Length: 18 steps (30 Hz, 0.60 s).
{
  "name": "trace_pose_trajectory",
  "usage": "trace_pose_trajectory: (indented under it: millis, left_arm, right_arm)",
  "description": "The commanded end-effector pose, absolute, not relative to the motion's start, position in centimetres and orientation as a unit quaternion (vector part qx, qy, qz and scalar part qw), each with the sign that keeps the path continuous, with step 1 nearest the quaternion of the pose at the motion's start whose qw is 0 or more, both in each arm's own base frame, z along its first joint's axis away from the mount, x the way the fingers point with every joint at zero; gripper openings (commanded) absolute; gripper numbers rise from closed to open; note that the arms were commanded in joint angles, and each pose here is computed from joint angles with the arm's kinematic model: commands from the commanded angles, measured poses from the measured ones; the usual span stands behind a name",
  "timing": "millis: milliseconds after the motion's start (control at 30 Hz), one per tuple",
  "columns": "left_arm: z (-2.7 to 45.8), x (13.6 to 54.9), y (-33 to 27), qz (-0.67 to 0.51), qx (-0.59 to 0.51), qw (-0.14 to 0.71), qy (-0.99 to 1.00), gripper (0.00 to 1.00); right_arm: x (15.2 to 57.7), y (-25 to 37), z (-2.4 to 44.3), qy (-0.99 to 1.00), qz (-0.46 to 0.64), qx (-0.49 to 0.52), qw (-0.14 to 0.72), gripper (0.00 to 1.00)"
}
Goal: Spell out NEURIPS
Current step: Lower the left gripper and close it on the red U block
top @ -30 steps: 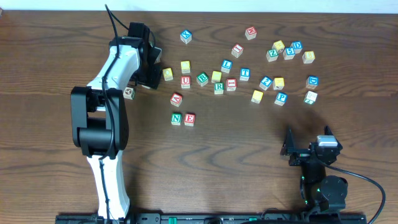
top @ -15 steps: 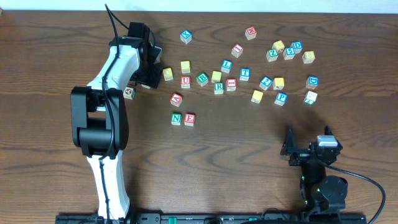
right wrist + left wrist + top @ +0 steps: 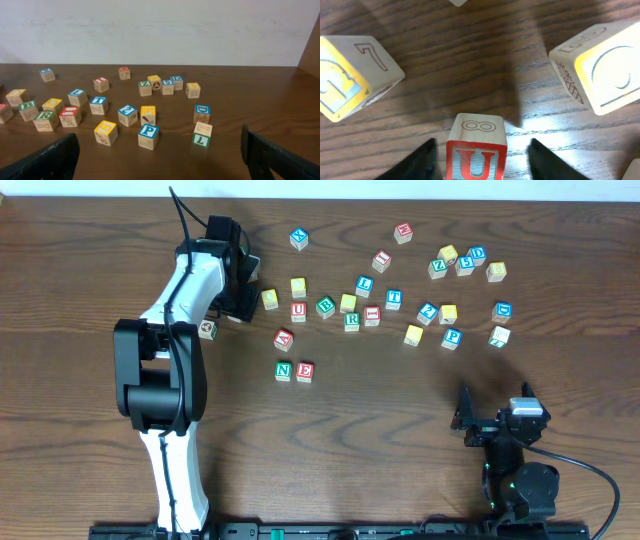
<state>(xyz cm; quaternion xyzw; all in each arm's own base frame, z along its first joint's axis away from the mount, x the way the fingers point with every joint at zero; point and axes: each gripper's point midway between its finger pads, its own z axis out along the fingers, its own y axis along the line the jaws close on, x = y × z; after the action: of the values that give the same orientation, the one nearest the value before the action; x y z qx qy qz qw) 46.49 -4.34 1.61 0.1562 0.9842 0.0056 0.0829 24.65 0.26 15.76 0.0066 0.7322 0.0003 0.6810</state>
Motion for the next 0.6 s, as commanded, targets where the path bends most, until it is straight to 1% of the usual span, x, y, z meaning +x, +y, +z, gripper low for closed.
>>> trace_pose_trajectory:
  millis: [0,33,200,567]
  left_arm:
    - [0.62,45.78,-4.37,0.0,0.159,0.068,0.985,0.46]
    - [0.62,45.78,-4.37,0.0,0.159,0.068,0.985,0.43]
    - [0.62,45.8,-4.37,0.0,0.159,0.068,0.985,0.35]
    - [0.66,45.79,-4.37,0.0,0.158,0.068,0.985,0.26]
  right_arm:
    - [24.63,0.12,15.69,0.733,-0.004,0.005,0.681,0.99]
    - [24.63,0.12,15.69,0.733,-0.004,0.005,0.681,0.99]
    - [24.63,0.12,15.69,0.733,-0.004,0.005,0.681,0.99]
    - [24.63,0.12,15.69,0.733,-0.004,0.005,0.681,0.99]
